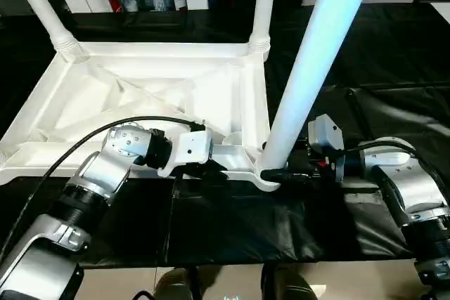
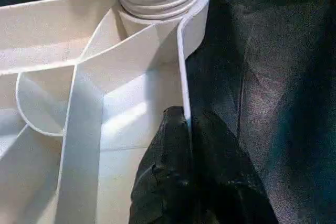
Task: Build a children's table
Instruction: Rotate leg to tighten
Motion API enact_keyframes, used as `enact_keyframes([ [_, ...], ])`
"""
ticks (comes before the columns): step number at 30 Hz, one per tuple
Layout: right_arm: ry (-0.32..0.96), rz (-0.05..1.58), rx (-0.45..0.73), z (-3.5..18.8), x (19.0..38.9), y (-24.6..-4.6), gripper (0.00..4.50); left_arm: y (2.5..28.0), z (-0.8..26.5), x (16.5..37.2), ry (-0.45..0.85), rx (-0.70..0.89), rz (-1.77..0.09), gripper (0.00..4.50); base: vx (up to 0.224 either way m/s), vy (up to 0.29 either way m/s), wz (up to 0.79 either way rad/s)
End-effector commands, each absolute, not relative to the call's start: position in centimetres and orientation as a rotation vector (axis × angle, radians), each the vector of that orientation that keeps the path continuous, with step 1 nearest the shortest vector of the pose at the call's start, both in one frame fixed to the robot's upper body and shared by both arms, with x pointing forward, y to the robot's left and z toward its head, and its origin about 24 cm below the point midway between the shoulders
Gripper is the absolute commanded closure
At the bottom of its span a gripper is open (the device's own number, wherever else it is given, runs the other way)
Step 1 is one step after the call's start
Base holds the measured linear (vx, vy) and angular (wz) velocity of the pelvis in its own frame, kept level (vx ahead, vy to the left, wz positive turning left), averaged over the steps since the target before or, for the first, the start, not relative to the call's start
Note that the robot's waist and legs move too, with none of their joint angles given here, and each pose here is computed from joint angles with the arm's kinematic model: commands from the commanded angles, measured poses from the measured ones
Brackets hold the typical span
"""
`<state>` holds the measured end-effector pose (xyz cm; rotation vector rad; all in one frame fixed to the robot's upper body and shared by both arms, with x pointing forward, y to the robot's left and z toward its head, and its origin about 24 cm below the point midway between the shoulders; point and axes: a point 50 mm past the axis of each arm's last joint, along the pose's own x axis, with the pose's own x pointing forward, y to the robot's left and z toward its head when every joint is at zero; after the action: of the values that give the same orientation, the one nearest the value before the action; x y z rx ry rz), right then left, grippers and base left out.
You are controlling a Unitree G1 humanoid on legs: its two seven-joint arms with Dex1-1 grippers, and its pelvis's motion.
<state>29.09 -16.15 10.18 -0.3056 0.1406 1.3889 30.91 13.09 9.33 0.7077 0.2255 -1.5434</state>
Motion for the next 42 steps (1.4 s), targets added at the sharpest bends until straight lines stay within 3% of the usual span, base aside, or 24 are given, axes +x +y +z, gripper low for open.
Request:
enact_keyframes([
  [1,0.174,1.427,-0.307,9.6,28.8,-16.0,2.12,12.8,8.6,30.5,0.27,0.762,-1.594,4.5,0.0,0.0,0.0],
  [8,0.192,1.421,-0.273,9.0,28.4,-15.4,2.42,12.8,8.4,30.7,0.272,0.734,-1.561,4.5,0.0,0.0,0.0],
  [19,0.193,1.353,-0.179,8.4,28.0,-14.3,2.46,13.0,8.5,31.4,0.295,0.718,-1.454,4.5,0.0,0.0,0.0],
  [20,0.216,1.239,-0.145,8.2,28.4,-13.7,2.46,12.5,8.8,31.7,0.287,0.668,-1.392,4.5,0.0,0.0,0.0],
  [25,0.199,1.078,-0.077,8.3,29.4,-12.5,2.46,11.1,9.4,32.0,0.268,0.586,-1.288,4.5,0.0,0.0,0.0],
  [27,0.166,0.834,0.059,8.7,30.8,-10.6,2.46,8.2,10.5,32.7,0.22,0.49,-1.139,4.5,0.0,0.0,0.0],
  [35,0.183,0.547,0.209,8.6,32.3,-7.8,2.46,3.6,11.2,33.1,0.164,0.39,-0.978,4.5,-0.003,0.006,-0.02],
  [36,0.172,0.555,0.216,8.6,32.3,-7.7,1.9,3.6,11.1,33.2,0.165,0.399,-0.975,4.5,0.0,0.0,0.0],
  [42,0.151,0.535,0.195,8.5,31.8,-9.4,1.4,5.8,10.3,33.3,0.215,0.497,-0.948,4.5,0.0,0.0,0.0],
])
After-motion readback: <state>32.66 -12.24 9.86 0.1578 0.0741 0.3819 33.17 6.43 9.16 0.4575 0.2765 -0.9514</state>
